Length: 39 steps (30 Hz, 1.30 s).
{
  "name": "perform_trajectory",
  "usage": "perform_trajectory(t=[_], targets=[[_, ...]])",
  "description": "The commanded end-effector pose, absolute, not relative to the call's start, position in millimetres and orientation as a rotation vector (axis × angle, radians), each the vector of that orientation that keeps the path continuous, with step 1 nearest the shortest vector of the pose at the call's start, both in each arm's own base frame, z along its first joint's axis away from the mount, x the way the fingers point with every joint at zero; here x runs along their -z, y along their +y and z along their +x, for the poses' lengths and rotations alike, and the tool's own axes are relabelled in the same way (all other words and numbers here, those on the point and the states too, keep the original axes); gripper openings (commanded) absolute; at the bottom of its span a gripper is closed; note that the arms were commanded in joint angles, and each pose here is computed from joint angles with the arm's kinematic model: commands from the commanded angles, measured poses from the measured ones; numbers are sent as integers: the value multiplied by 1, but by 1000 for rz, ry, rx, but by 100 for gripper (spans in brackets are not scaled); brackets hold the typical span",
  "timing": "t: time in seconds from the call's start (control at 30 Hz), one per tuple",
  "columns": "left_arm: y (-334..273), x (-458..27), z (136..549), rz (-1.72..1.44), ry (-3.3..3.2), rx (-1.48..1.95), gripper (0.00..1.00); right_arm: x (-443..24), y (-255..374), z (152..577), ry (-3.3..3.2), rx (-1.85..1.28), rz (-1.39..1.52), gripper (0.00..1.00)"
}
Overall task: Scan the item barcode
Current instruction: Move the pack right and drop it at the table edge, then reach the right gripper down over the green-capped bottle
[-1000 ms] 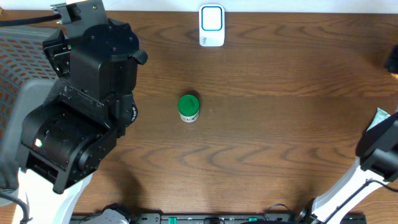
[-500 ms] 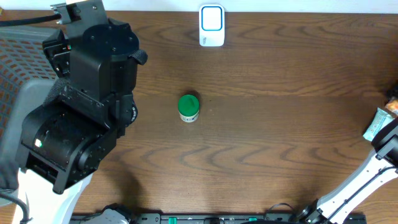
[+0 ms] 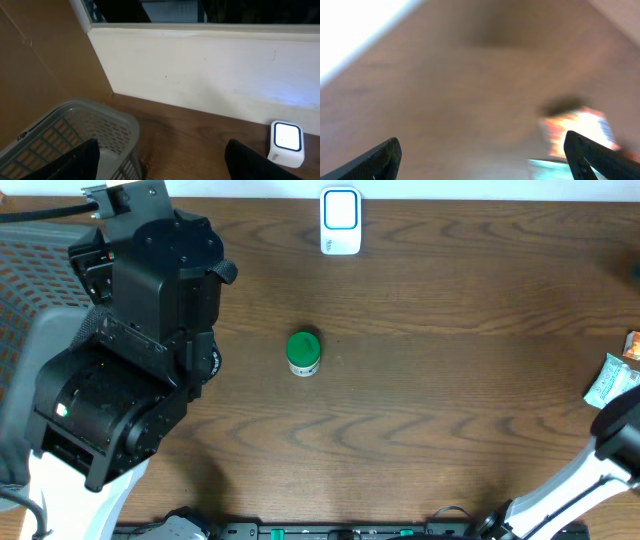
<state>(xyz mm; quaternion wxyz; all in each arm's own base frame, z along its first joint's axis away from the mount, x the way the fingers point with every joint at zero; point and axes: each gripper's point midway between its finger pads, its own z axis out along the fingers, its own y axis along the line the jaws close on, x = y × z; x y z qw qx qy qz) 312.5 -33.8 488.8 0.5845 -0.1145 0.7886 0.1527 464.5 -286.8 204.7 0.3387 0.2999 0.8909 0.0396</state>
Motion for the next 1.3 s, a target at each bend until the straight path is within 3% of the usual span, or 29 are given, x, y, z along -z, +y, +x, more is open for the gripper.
perform_trajectory(t=[0.0, 0.13, 0.33, 0.53, 0.63, 0.87, 1.27], targets=[[-30, -489, 311, -277, 1835, -380, 80, -272, -158, 496, 2204, -727, 441, 99], [-30, -489, 311, -277, 1835, -380, 80, -257, -46, 499, 2363, -902, 290, 99], [-30, -489, 311, -277, 1835, -380, 80, -202, 70, 481, 2707, -401, 306, 99], [-30, -489, 311, -277, 1835, -380, 81, -202, 203, 465, 2642, -272, -178, 99], [-30, -489, 311, -277, 1835, -380, 80, -198, 250, 441, 2678, -340, -79, 99], [-30, -489, 311, -277, 1835, -380, 81, -176, 295, 391, 2832, -423, 276, 94], [-30, -489, 311, -277, 1835, -380, 81, -96, 324, 349, 3127, -376, 315, 99]])
